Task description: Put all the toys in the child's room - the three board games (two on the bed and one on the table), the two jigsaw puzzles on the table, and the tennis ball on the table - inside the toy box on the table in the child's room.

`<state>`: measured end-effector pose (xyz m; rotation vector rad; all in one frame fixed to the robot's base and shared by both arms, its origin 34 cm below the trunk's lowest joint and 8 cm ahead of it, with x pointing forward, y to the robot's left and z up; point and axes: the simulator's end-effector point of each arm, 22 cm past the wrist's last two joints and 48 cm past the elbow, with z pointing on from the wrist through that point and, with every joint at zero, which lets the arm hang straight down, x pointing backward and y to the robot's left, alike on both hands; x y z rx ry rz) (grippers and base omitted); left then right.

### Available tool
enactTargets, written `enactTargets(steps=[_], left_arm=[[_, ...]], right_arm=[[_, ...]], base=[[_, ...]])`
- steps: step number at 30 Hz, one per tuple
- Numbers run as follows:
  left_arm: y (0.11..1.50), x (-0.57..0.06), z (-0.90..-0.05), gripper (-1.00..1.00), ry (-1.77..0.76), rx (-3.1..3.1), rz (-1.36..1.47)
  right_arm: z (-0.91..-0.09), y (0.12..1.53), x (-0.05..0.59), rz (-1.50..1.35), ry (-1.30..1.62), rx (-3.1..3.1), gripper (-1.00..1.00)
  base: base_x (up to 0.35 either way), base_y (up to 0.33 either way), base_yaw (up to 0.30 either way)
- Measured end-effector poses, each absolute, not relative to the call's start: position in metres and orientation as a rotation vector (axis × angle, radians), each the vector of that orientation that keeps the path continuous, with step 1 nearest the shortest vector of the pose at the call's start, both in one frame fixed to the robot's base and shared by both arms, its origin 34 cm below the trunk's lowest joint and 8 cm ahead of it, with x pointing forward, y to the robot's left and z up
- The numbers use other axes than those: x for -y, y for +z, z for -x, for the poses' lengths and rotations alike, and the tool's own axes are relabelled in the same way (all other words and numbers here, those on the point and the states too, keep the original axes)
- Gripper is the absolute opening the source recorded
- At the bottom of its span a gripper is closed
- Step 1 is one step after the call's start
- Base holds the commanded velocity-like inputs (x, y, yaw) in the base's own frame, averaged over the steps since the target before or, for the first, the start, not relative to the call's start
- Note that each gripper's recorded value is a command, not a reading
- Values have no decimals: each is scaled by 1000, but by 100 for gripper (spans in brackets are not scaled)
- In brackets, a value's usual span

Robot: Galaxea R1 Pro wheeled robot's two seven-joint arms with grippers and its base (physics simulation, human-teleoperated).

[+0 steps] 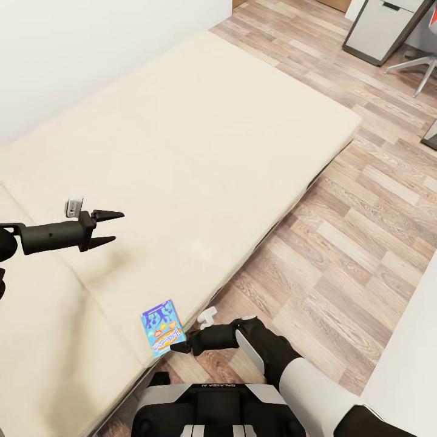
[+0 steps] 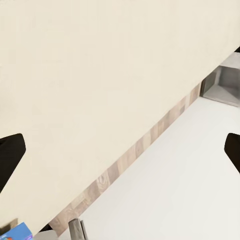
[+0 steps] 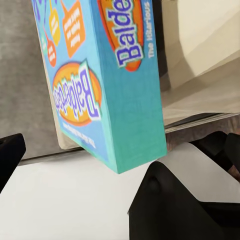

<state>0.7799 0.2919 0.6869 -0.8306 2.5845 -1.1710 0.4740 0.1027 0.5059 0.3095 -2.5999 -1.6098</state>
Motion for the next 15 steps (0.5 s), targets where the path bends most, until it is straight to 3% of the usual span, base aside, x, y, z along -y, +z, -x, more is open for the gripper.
enactTargets(steps=[15], left_arm=[[687,-292,-780,100,-1171,-2585,831]], right_arm=[[-475,506,-103,-307,-1613,2602,100]], base=[[0,0,0]])
